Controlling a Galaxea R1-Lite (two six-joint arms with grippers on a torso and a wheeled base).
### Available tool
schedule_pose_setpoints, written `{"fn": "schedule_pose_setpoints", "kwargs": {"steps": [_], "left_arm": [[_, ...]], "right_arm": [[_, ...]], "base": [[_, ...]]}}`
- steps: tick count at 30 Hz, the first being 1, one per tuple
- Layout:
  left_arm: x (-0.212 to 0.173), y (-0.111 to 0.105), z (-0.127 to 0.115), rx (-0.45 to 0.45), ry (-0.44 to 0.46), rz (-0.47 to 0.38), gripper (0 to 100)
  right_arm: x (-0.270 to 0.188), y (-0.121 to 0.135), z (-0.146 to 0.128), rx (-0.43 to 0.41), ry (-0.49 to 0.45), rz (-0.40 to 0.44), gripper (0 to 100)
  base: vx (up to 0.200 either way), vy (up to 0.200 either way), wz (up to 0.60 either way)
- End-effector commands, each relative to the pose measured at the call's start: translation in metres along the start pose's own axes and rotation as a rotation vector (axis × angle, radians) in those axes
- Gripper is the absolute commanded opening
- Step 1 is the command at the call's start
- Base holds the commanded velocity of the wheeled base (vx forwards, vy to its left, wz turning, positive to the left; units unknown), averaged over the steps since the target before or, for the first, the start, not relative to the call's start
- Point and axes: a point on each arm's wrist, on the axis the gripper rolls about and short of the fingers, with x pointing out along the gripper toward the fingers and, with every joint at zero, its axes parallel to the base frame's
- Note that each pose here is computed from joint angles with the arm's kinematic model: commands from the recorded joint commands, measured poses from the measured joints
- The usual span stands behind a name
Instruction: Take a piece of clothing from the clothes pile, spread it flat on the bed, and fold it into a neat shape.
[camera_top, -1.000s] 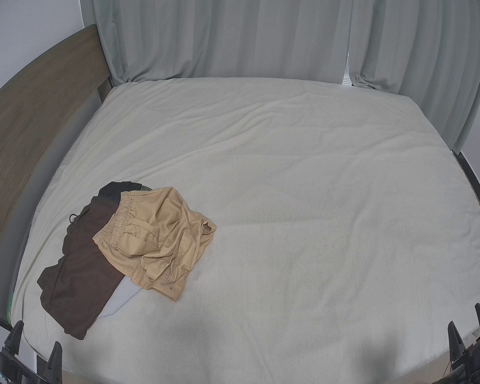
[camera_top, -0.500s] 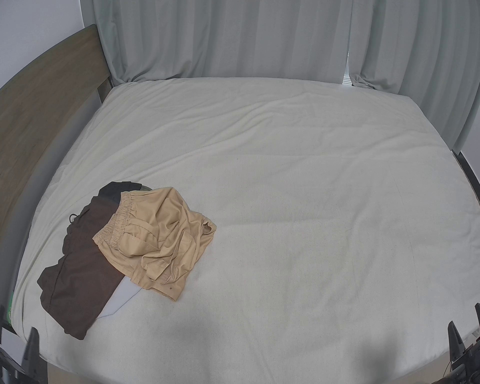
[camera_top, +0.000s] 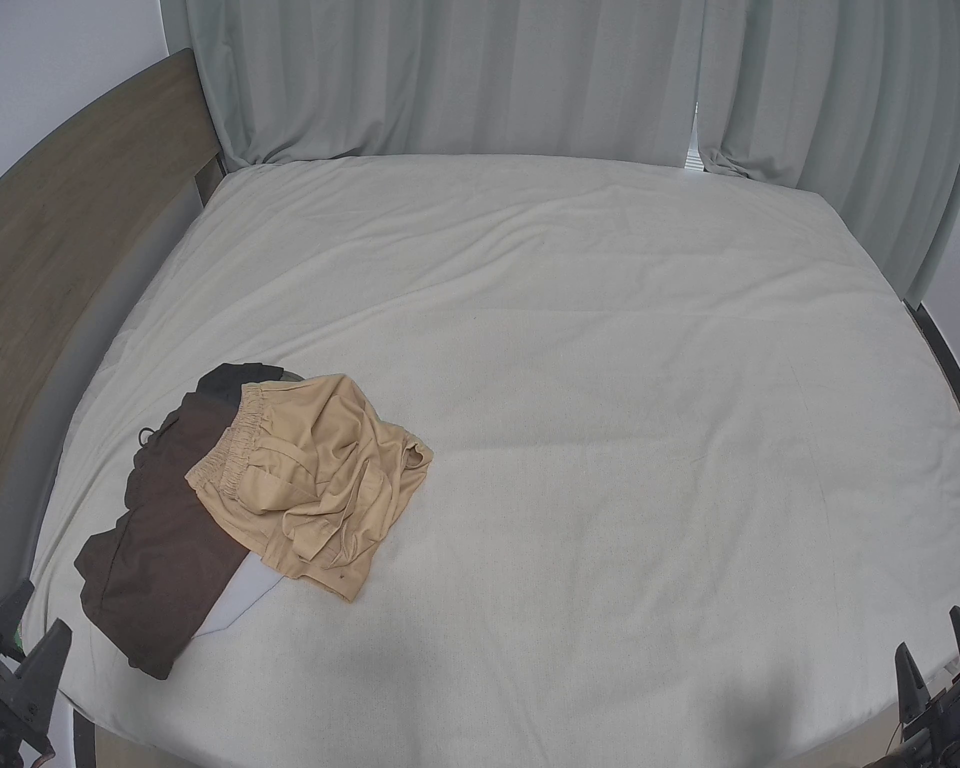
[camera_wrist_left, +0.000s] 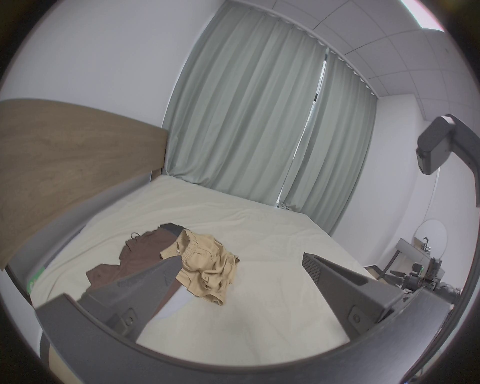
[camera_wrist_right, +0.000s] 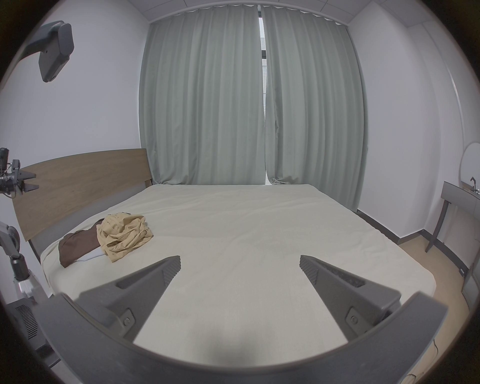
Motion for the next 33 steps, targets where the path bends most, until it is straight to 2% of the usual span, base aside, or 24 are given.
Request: {"fn": "schedule_pose_setpoints", "kwargs": {"steps": [1,10,22,33], "left_arm": [[0.015,0.002,0.003,-0.042,0.087,0.000,100],[0.044,0.001,0.019,-0.090,0.112,-0.033,100],[0.076,0.001,0.033,-0.109,0.203,-0.116,100],[0.093,0.008,0.042,-0.129,0.229,-0.113,100]], "right_arm": [[0.000,0.000,-0.005,-0.001,0.000,0.001,100],[0.000,0.000,-0.005,-0.001,0.000,0.001,100],[0.000,0.000,-0.005,-0.001,0.000,0.002,100],[0.000,0.000,-0.005,-0.002,0.000,0.002,100]], "base": [[0.000,0.000,0.00],[0.000,0.000,0.00],[0.000,0.000,0.00],[0.000,0.000,0.00]]}}
